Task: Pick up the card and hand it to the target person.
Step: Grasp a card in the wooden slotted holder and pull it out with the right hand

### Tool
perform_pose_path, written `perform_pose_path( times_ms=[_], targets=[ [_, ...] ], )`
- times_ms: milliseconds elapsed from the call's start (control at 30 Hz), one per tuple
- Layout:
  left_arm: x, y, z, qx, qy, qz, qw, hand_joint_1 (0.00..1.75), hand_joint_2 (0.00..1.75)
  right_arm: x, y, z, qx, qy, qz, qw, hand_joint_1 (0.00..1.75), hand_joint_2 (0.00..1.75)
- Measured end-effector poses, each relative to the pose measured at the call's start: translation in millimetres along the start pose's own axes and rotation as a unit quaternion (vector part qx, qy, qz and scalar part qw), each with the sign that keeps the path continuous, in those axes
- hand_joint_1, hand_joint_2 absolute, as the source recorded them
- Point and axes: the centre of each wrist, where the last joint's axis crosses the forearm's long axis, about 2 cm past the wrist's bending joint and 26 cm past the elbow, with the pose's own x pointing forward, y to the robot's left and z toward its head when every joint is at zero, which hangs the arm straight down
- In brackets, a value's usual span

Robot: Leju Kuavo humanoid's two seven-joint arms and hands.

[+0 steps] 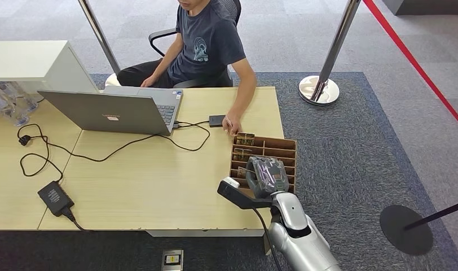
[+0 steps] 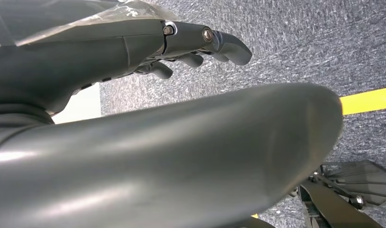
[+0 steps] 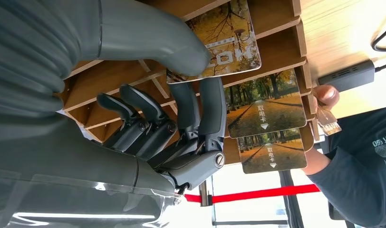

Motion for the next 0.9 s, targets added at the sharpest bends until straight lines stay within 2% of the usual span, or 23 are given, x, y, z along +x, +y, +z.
perform_pose_path(
  times_ms=[900],
  targets=[
    [1.4, 0.2, -0.2, -0.002, -0.012, -0.004, 1.0, 0.0, 0.0, -6.3, -7.8, 10.0, -0.031, 0.007, 0.014, 0.999, 1.75, 1.75]
  ],
)
